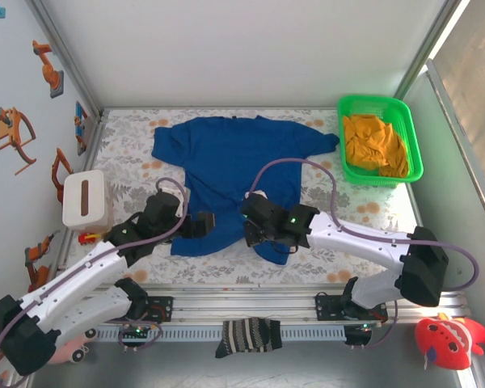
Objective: Fold the inside-out t-shirt
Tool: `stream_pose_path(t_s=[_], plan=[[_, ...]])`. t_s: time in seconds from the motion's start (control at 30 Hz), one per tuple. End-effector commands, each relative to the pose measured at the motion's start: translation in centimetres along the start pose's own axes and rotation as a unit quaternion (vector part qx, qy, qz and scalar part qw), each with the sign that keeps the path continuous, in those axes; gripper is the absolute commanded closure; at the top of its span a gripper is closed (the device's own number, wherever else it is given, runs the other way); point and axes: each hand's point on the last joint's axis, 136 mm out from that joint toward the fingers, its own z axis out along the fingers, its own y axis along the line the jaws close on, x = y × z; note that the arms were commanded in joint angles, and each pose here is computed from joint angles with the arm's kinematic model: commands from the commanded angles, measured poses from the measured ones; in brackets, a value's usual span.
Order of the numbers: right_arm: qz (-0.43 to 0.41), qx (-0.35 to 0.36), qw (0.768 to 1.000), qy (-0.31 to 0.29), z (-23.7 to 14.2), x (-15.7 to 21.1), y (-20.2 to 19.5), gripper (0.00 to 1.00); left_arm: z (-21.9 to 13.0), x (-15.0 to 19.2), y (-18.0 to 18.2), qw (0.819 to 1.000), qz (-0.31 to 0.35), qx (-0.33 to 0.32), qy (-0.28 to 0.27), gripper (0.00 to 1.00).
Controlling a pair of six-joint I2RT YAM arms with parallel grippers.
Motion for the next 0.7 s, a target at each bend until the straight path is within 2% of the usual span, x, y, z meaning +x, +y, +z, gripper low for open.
stream_pose_path(t_s=[0.0,0.1,0.17,0.23,0.33,0.53,0.67], plan=[[-0.002,0.012,1.000,-0.013,-0.7,-0.6,-0.7,1.00,0.5,1.1,-0.6,0.997,0.065,-0.018,-0.025,0.00],[0.001,0.002,1.000,-0.009,-0.4,-0.5,-0.6,1.00,1.0,2.2,-1.4,0.992,0.111,-0.041,-0.036,0.01],[-0.003,-0.009,1.000,0.006,0.3,0.0,-0.3,0.98,1.5,2.6,-1.3,0.991,0.113,-0.061,-0.031,0.01],[0.003,0.012,1.000,0.019,0.8,1.0,-1.2,0.81,2.0,2.7,-0.8,0.991,0.101,-0.083,-0.026,0.01],[0.025,0.062,0.998,0.021,0.7,2.7,-4.1,0.71,1.9,2.3,-0.1,0.989,0.089,-0.118,-0.026,0.02],[0.064,0.121,0.989,0.047,-0.3,7.8,-9.0,0.61,1.4,1.3,-0.5,0.989,0.079,-0.117,-0.037,0.03],[0.086,0.123,0.987,0.053,-0.2,10.0,-10.4,0.58,0.8,0.4,-0.9,0.989,0.078,-0.112,-0.049,0.04]])
